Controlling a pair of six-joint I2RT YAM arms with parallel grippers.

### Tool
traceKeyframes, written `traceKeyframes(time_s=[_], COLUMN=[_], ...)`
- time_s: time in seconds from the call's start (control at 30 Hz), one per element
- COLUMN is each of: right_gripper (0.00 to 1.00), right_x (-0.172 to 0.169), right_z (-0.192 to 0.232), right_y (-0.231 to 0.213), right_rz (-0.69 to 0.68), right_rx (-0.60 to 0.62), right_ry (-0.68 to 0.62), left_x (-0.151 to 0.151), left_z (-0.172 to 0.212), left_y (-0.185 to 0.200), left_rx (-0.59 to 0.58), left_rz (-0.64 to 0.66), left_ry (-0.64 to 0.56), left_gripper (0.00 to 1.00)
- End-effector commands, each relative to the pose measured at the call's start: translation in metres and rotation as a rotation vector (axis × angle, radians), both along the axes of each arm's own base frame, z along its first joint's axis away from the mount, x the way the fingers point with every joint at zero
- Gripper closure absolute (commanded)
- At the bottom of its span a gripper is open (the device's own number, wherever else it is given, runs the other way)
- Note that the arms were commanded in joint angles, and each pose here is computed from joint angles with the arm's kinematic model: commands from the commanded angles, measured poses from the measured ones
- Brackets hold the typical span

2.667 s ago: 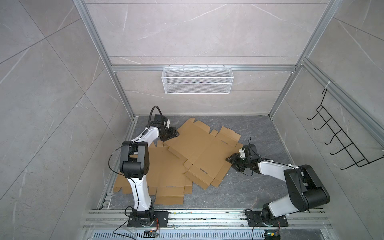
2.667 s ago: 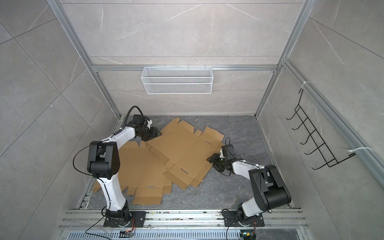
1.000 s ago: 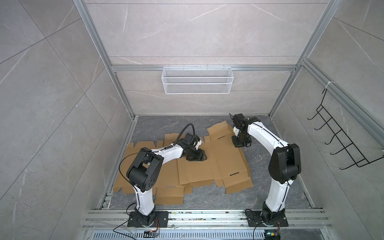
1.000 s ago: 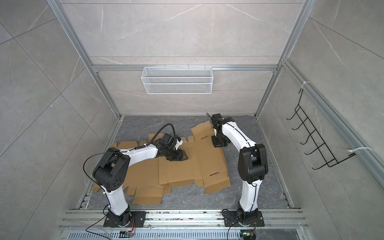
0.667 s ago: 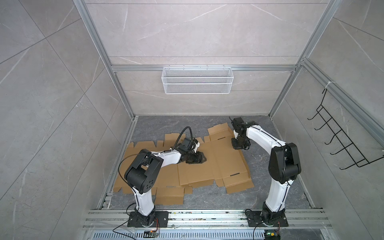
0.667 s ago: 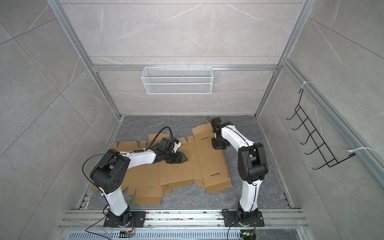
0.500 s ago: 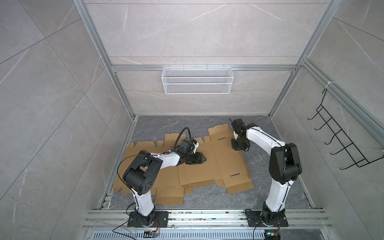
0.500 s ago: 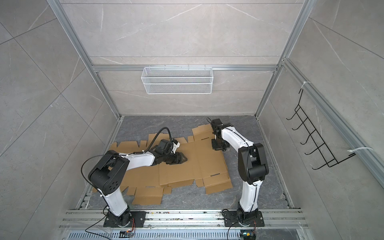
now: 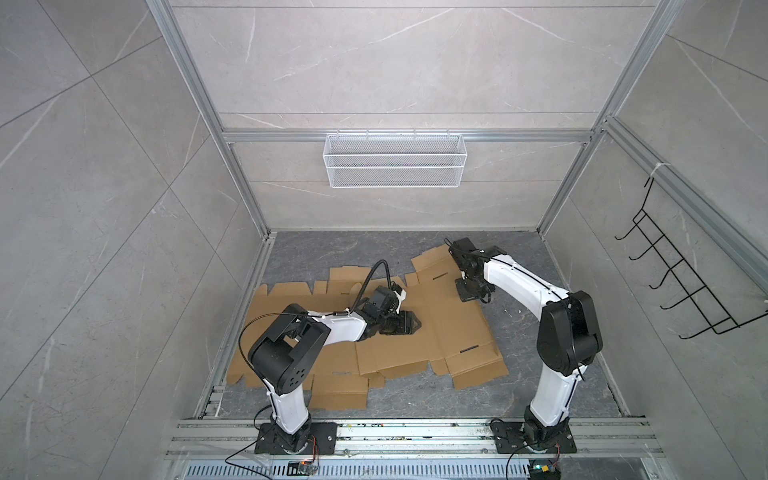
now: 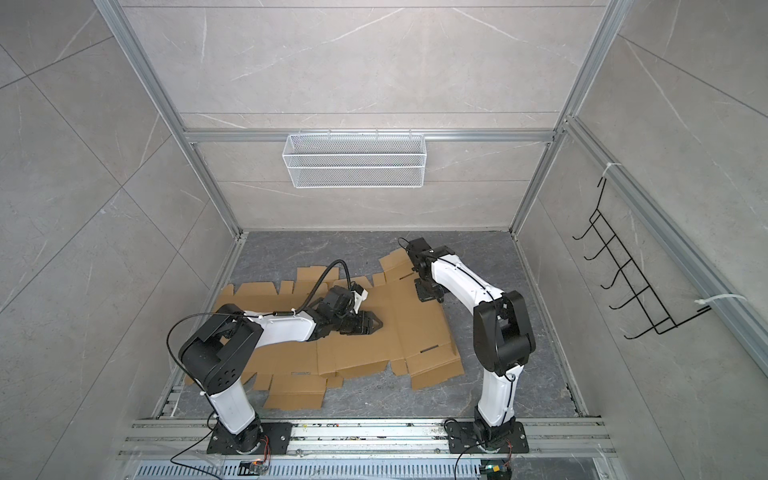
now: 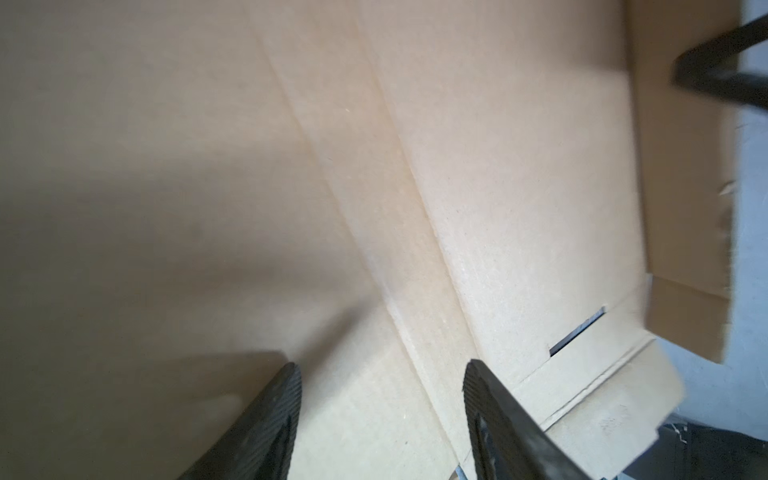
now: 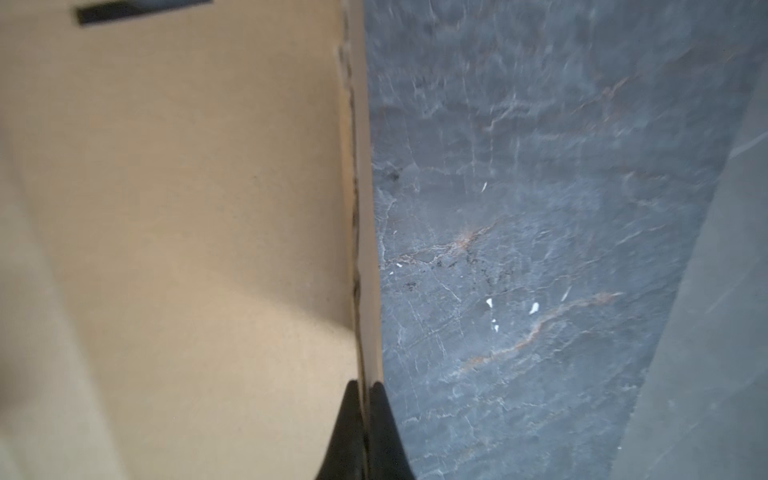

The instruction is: Fold the paper box

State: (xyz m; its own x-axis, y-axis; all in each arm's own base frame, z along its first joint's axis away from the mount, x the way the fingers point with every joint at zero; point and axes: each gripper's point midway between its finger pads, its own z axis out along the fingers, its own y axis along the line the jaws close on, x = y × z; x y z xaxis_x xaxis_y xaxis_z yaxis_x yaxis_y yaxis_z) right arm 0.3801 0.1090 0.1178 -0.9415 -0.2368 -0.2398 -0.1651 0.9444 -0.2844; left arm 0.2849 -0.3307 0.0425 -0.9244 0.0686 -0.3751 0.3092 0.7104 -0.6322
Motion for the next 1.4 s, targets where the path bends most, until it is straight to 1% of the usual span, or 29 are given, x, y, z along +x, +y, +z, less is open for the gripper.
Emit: traceKeyframes(time_s=[0.0, 0.07, 0.17, 0.23, 0.33, 0.4, 0.47, 0.6, 0.67, 0.83, 1.0, 1.1, 1.23, 1.3, 1.37], right_gripper=[1.0, 1.0, 1.0, 1.0, 1.0, 1.0, 1.0, 1.0, 1.0, 1.0, 1.0, 1.0, 1.0, 1.0, 1.0], right_x=[-0.006, -0.005, -0.002, 0.002, 0.008, 0.012, 0.015, 0.021, 0.023, 0.03, 0.027, 0.023, 0.02, 0.019, 0.019], right_z=[0.049, 0.067, 0.093, 0.11, 0.13, 0.138, 0.138, 0.121, 0.116, 0.103, 0.071, 0.048, 0.038, 0.037, 0.034], right_y=[0.016, 0.017, 0.016, 0.011, 0.013, 0.017, 0.021, 0.039, 0.048, 0.073, 0.082, 0.081, 0.082, 0.085, 0.087], right_rz=[0.087, 0.126, 0.204, 0.257, 0.325, 0.368, 0.419, 0.593, 0.637, 0.75, 0.782, 0.801, 0.816, 0.831, 0.843], right_rx=[-0.069, -0.155, -0.294, -0.374, -0.385, -0.388, -0.416, -0.554, -0.573, -0.614, -0.629, -0.629, -0.616, -0.597, -0.587], right_ry=[-0.07, -0.1, -0.141, -0.175, -0.23, -0.26, -0.264, -0.267, -0.279, -0.373, -0.436, -0.43, -0.427, -0.43, -0.43], left_x=[-0.024, -0.025, -0.026, -0.029, -0.029, -0.02, -0.008, 0.013, 0.021, 0.037, 0.051, 0.064, 0.086, 0.098, 0.106], left_z=[-0.022, -0.011, 0.026, 0.06, 0.107, 0.126, 0.144, 0.185, 0.199, 0.215, 0.225, 0.229, 0.235, 0.239, 0.237], left_y=[-0.007, -0.02, -0.029, -0.023, 0.003, 0.031, 0.06, 0.107, 0.123, 0.145, 0.154, 0.156, 0.146, 0.133, 0.116], left_rx=[0.02, -0.011, -0.074, -0.073, -0.058, -0.076, -0.106, -0.139, -0.148, -0.132, -0.105, -0.081, -0.101, -0.116, -0.089], left_rz=[-0.019, -0.037, -0.076, -0.117, -0.125, -0.06, 0.017, 0.139, 0.183, 0.245, 0.285, 0.298, 0.291, 0.27, 0.231], left_ry=[0.098, 0.088, 0.048, -0.018, -0.108, -0.127, -0.147, -0.236, -0.27, -0.324, -0.365, -0.388, -0.371, -0.369, -0.37], left_gripper=[0.35, 0.36, 0.36, 0.35, 0.34, 0.35, 0.35, 0.33, 0.33, 0.32, 0.31, 0.28, 0.25, 0.24, 0.23])
